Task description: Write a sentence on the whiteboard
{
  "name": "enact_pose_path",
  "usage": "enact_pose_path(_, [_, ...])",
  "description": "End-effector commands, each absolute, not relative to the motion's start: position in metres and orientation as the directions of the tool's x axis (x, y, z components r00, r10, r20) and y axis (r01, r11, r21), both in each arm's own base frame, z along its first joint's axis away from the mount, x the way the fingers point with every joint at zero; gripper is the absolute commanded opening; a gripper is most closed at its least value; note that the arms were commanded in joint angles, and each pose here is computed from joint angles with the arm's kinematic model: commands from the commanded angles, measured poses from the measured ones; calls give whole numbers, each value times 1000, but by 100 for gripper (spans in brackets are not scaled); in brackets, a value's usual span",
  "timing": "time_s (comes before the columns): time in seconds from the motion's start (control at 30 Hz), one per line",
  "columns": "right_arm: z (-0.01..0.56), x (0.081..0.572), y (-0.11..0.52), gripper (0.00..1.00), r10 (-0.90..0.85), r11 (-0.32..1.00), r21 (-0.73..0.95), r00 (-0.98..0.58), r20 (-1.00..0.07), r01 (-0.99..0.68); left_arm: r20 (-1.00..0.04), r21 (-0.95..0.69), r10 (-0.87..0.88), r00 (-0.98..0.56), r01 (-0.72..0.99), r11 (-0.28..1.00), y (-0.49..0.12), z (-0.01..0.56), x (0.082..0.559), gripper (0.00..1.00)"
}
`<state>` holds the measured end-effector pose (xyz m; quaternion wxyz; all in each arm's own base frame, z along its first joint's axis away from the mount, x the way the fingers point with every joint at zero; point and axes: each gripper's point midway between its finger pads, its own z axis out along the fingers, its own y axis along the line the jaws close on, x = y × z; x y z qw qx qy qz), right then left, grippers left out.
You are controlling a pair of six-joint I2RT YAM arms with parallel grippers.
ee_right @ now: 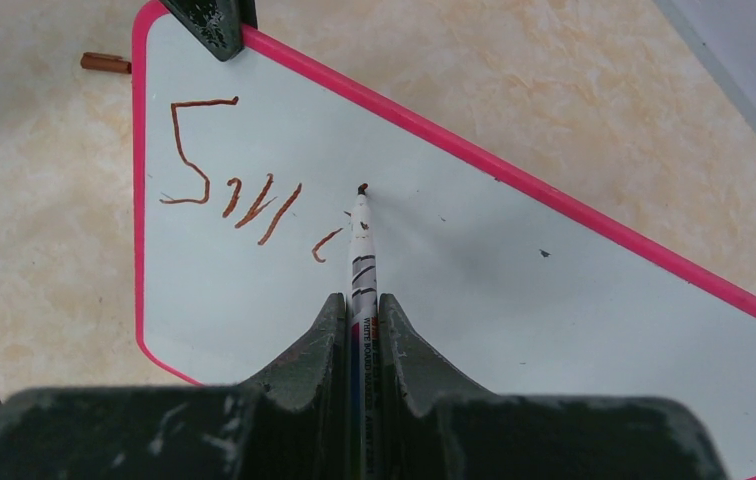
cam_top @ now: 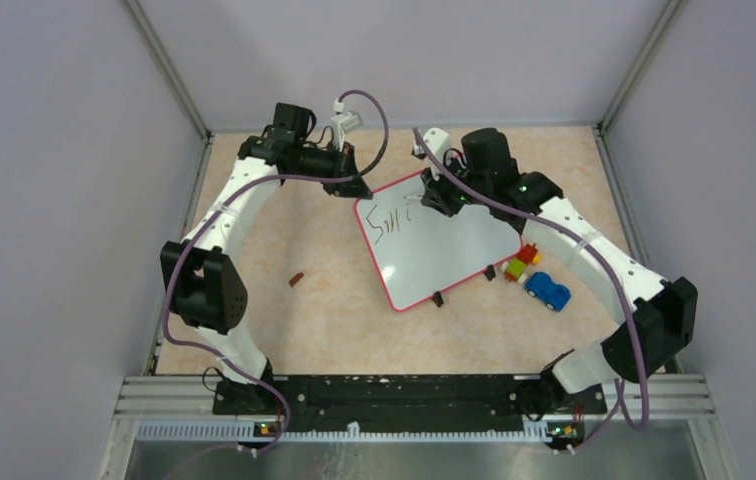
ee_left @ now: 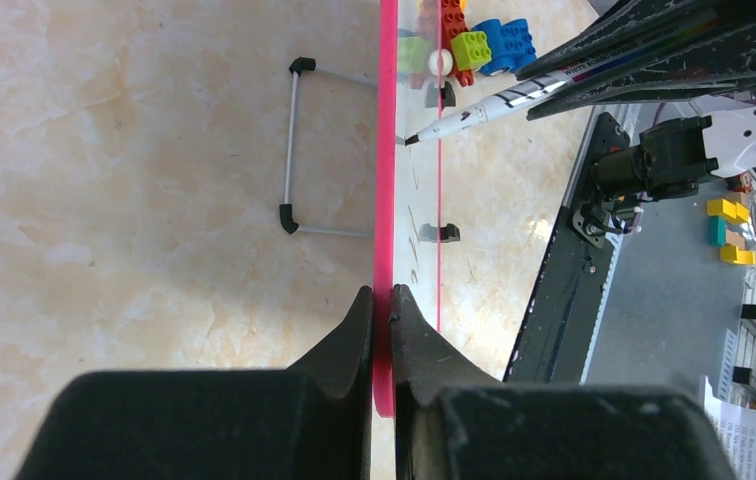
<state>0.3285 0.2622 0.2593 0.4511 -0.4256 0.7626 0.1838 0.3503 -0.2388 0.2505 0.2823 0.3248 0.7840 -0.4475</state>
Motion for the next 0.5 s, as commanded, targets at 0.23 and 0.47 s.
enact_pose_path(0.23, [272,324,260,0,-458,580,-108,-214,-863,-807,-734,-513,279,-619,775,369,-244,252,340,0])
enact_pose_path(0.47, [293,331,247,0,-407,613,-96,-209,-889,-784,-735,-512,279,-617,776,368,-244,252,341,0])
